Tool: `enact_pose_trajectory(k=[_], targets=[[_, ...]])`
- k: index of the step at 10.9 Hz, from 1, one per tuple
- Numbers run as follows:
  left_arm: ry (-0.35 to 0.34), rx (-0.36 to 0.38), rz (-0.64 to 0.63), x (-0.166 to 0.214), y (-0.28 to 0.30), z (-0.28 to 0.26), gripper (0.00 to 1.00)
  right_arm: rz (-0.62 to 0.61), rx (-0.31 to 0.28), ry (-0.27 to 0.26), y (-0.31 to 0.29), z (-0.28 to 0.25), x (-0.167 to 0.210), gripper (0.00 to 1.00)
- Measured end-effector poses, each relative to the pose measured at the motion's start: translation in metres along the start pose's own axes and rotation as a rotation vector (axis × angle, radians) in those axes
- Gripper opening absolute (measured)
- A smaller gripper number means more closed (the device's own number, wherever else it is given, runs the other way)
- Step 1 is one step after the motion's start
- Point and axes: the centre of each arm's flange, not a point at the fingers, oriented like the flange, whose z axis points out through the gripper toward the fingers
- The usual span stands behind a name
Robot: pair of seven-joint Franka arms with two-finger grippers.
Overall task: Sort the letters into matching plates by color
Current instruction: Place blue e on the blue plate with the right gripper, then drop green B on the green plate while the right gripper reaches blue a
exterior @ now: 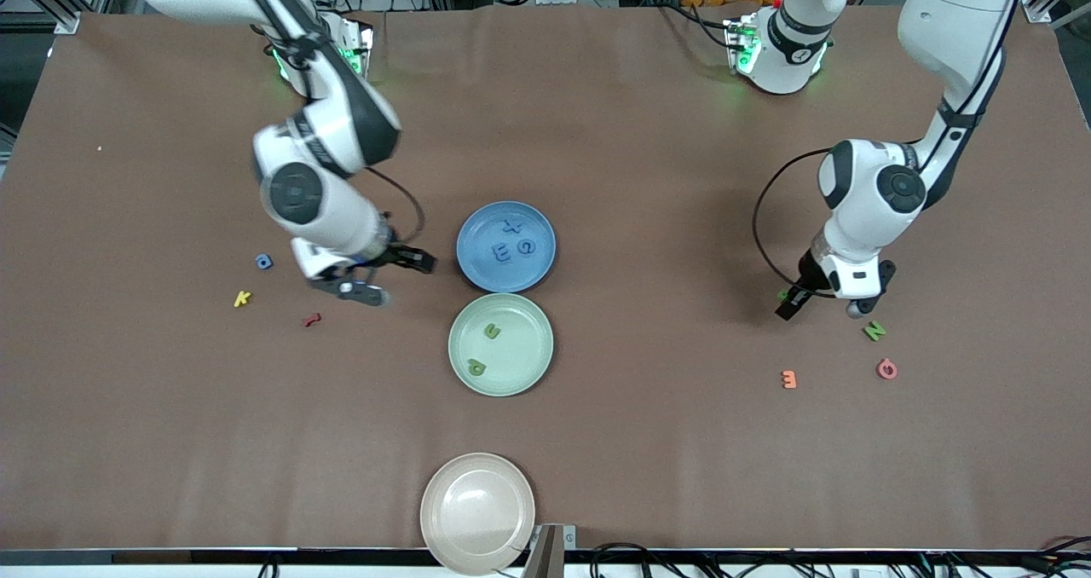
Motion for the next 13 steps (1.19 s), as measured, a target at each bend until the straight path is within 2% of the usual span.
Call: enact_pose_trajectory(k=[2, 4, 5, 7, 8, 10, 11, 13], targets=[[-0.053, -0.084, -0.040, -0.035, 0.058, -0.002, 0.35, -0.172, -0.027, -0.012, 0.090, -0.021, 0.030, 1.00], [-0.092, -0.157, -0.071, -0.073, 0.119, -0.003, 0.35, -0.367, -0.035, -0.013, 0.182, -0.007, 0.053, 1.00], [-0.108, -0.192, -0.084, -0.092, 0.149, -0.004, 0.35, -0.462, -0.033, 0.006, 0.226, 0.006, 0.063, 1.00], [-0.143, -0.254, -0.124, -0.129, 0.200, -0.005, 0.35, -0.641, -0.038, 0.089, 0.296, 0.044, 0.067, 1.00], [-0.158, -0.279, -0.130, -0.147, 0.221, -0.007, 0.35, -0.713, -0.042, 0.107, 0.315, 0.064, 0.065, 1.00], [-0.172, -0.316, -0.106, -0.183, 0.246, -0.013, 0.35, -0.773, -0.039, 0.100, 0.327, 0.086, 0.065, 0.95], [-0.165, -0.350, -0.086, -0.197, 0.253, -0.016, 0.35, -0.790, -0.036, 0.090, 0.327, 0.093, 0.064, 0.86], [-0.144, -0.421, -0.048, -0.223, 0.267, -0.015, 0.35, -0.804, -0.027, 0.069, 0.327, 0.106, 0.063, 0.80]])
